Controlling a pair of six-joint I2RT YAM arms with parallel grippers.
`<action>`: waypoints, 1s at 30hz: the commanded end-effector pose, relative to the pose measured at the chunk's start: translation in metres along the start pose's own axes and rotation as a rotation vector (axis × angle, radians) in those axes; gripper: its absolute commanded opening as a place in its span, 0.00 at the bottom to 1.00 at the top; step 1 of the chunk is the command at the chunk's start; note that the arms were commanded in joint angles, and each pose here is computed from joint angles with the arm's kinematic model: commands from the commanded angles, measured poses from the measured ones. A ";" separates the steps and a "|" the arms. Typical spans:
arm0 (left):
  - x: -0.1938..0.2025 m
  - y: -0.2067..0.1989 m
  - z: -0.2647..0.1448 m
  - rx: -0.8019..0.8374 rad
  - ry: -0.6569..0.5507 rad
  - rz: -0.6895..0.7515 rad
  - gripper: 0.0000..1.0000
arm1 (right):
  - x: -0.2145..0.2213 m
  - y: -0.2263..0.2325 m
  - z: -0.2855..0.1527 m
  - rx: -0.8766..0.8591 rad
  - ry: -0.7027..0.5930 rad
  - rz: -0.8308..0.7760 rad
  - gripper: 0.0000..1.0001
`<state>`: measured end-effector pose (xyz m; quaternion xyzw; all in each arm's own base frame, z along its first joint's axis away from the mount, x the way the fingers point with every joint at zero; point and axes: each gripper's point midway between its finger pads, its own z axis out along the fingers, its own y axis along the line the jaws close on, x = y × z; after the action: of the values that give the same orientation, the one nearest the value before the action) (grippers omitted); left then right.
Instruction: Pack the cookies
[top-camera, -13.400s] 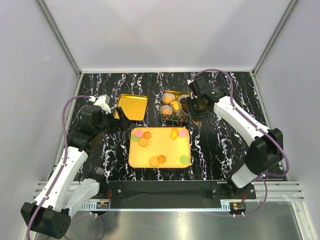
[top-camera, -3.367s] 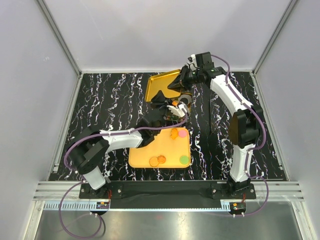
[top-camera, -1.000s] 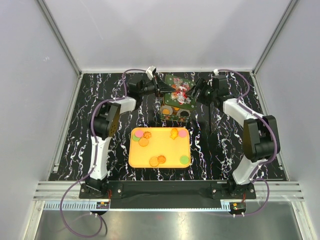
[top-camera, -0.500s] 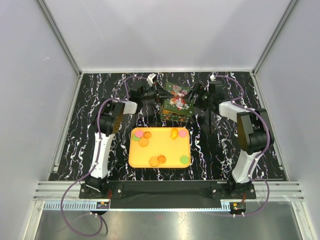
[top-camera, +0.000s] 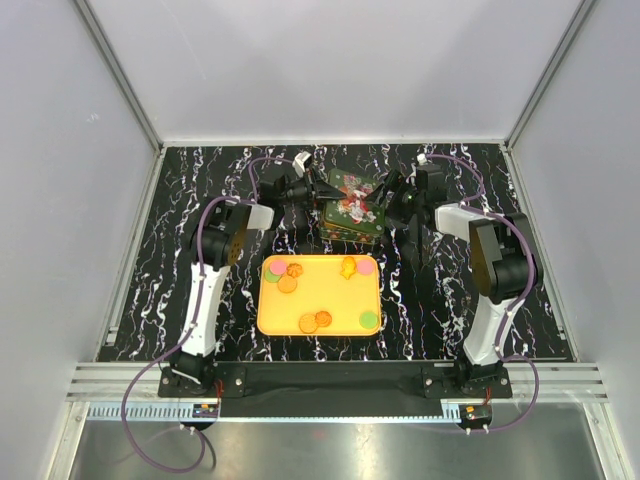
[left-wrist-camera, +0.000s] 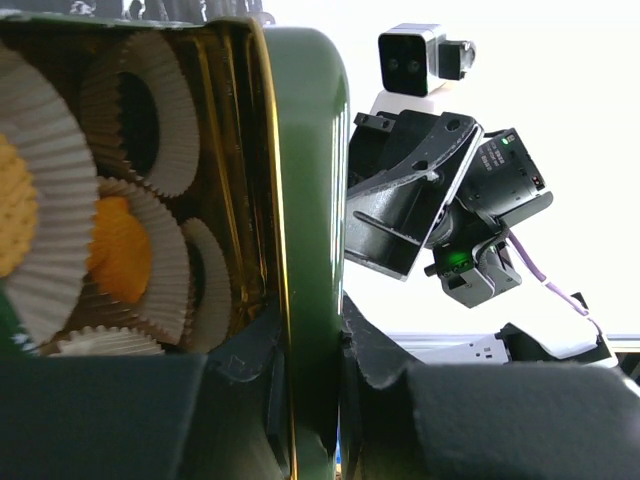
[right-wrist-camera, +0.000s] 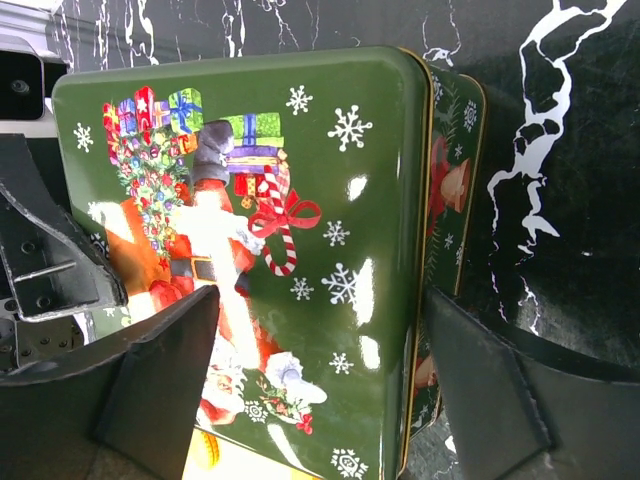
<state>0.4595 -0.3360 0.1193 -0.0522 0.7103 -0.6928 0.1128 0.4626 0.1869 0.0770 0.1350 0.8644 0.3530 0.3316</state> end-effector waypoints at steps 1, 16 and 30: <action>-0.003 -0.007 -0.007 0.036 0.007 0.061 0.19 | -0.006 0.013 0.004 -0.054 -0.019 -0.017 0.88; -0.017 -0.003 -0.025 0.020 -0.044 0.050 0.42 | 0.000 0.006 0.009 -0.040 0.002 -0.007 0.81; -0.034 0.004 -0.056 -0.023 -0.103 0.035 0.40 | 0.004 0.001 0.012 -0.030 0.011 -0.009 0.80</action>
<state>0.4793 -0.2815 0.0924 -0.1067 0.7189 -0.6748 0.1286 0.4616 0.1897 0.0610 0.1373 0.8682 0.3571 0.3160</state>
